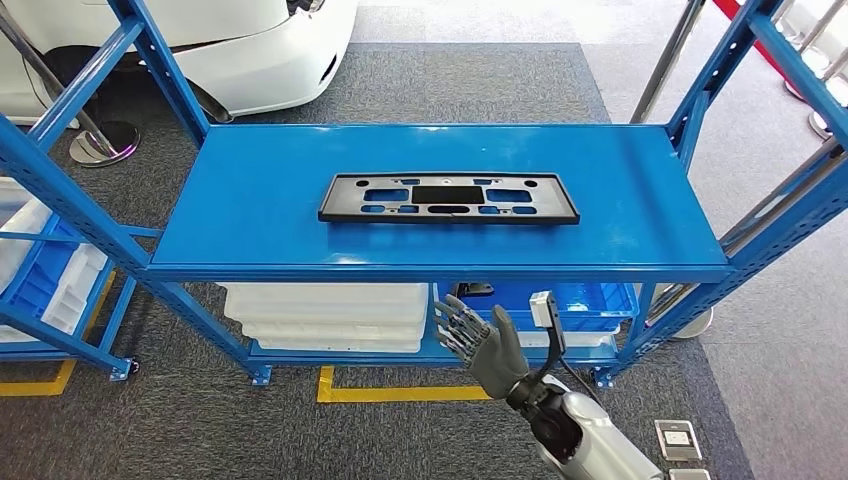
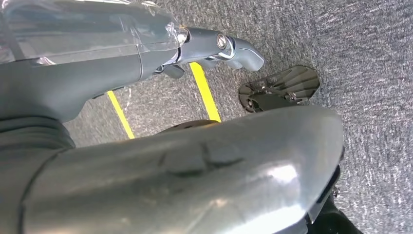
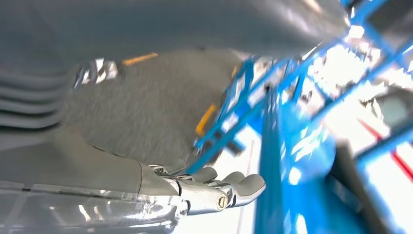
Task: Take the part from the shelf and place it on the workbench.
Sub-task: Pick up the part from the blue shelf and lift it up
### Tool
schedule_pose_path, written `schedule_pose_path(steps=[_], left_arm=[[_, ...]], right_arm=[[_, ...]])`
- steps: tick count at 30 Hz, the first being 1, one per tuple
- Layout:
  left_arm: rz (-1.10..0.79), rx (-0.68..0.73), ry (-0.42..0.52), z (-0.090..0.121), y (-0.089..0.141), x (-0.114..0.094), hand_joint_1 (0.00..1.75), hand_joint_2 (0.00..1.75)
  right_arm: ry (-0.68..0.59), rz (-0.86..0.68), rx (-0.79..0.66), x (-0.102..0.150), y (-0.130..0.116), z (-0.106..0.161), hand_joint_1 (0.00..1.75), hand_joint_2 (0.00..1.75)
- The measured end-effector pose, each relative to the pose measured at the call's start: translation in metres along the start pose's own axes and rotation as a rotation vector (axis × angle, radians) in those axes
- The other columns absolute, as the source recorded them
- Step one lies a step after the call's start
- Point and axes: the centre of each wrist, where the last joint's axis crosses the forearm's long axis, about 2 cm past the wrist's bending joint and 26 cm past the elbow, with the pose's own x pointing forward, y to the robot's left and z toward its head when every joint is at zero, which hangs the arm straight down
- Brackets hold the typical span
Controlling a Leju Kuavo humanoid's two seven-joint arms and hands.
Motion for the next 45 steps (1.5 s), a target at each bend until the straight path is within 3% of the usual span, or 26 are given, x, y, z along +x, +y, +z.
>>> schedule_pose_path(steps=[1,5,7,11,18,24,34,45], left_arm=[[-0.005,-0.001,0.000,0.000,0.000,0.002,0.00,0.00],[-0.001,-0.001,-0.009,0.000,0.001,0.007,0.00,0.00],[0.009,0.000,-0.013,0.000,0.001,0.006,0.00,0.00],[0.029,0.003,-0.011,0.000,0.000,-0.003,0.00,0.00],[0.055,0.007,0.006,0.000,-0.002,-0.013,0.00,0.00],[0.069,0.005,0.022,0.000,-0.007,-0.013,0.00,0.00],[0.050,-0.003,0.027,-0.001,-0.014,-0.007,0.00,0.00],[0.010,-0.011,0.010,-0.002,-0.018,0.014,0.00,0.00]], right_arm=[[-0.005,0.003,0.027,0.002,0.007,-0.008,0.00,1.75],[-0.075,0.124,0.055,0.021,0.032,-0.035,0.00,0.00],[-0.125,0.219,0.005,0.040,0.042,-0.047,0.00,0.00],[-0.210,0.373,-0.141,0.087,0.053,-0.052,0.00,1.75],[-0.273,0.758,-0.509,0.161,0.051,-0.026,0.00,1.75],[-0.105,1.136,-0.803,0.199,0.044,-0.004,0.00,1.75],[0.124,1.627,-0.905,0.227,0.023,0.001,0.00,1.75],[0.257,1.788,-0.812,0.226,-0.014,-0.010,0.00,1.75]])
